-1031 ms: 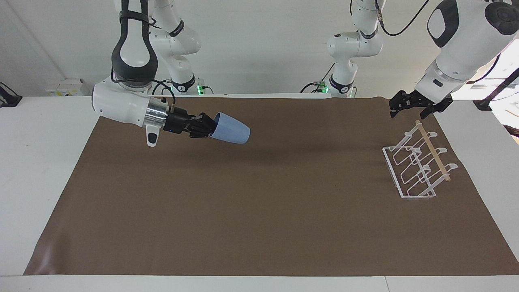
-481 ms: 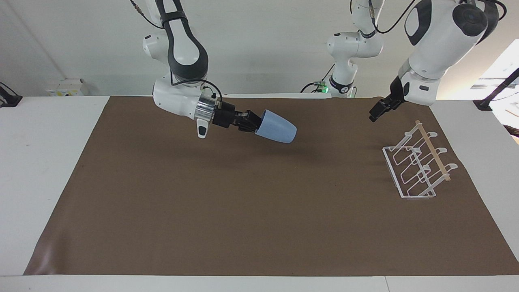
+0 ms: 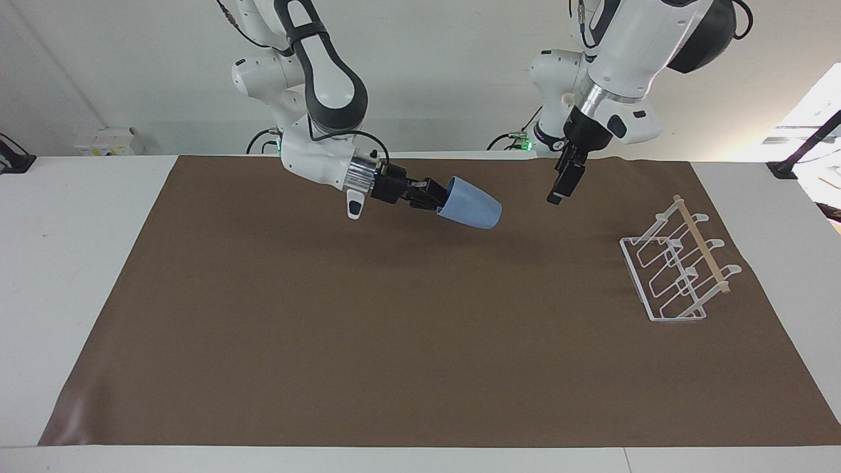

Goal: Hang cup on cup holder
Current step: 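Grasp the cup with the left gripper while the right gripper holds it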

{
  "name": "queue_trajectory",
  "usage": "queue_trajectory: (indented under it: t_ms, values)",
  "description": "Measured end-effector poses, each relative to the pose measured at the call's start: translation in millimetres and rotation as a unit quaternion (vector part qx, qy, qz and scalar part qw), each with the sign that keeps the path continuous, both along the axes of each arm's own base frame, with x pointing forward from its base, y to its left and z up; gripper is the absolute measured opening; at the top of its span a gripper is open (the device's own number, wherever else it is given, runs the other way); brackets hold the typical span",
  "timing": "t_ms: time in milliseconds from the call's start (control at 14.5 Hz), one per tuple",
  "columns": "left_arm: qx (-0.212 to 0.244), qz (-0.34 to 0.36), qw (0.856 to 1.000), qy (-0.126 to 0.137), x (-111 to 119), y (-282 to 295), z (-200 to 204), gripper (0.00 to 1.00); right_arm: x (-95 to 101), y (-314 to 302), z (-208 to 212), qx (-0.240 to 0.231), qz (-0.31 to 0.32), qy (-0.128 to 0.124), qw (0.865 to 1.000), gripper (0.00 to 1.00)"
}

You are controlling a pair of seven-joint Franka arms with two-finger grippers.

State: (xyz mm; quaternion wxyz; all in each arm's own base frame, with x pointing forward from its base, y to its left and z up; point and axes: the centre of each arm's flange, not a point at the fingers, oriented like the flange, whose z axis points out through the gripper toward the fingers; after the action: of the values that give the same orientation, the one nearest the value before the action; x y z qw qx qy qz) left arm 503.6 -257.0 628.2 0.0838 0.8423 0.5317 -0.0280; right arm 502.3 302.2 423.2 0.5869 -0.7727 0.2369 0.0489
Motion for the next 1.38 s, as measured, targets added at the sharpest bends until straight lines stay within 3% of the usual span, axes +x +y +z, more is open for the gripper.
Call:
queue_trajectory:
  t_ms: [344,894,1031,1169,1375]
  values:
    - [-0.030,0.041,0.999,0.017,-19,-56,-10,1.00,-6.7,11,-2,-0.008,0.001,-0.001,1.000,0.04]
    - [-0.056,0.046,0.997,0.027,-4,-90,-84,1.00,-6.0,10,-2,-0.007,-0.001,0.000,1.000,0.04]
    - [-0.055,0.046,0.997,0.030,-3,-94,-97,0.94,-6.3,10,-3,-0.008,-0.002,0.001,1.000,0.04]
    - [-0.056,0.045,0.997,0.030,-3,-94,-98,0.75,-5.9,9,-4,-0.007,-0.004,0.004,1.000,0.04]
    - [-0.056,0.045,0.997,0.029,-3,-94,-97,0.75,-5.9,9,-4,-0.007,-0.004,0.004,1.000,0.04]
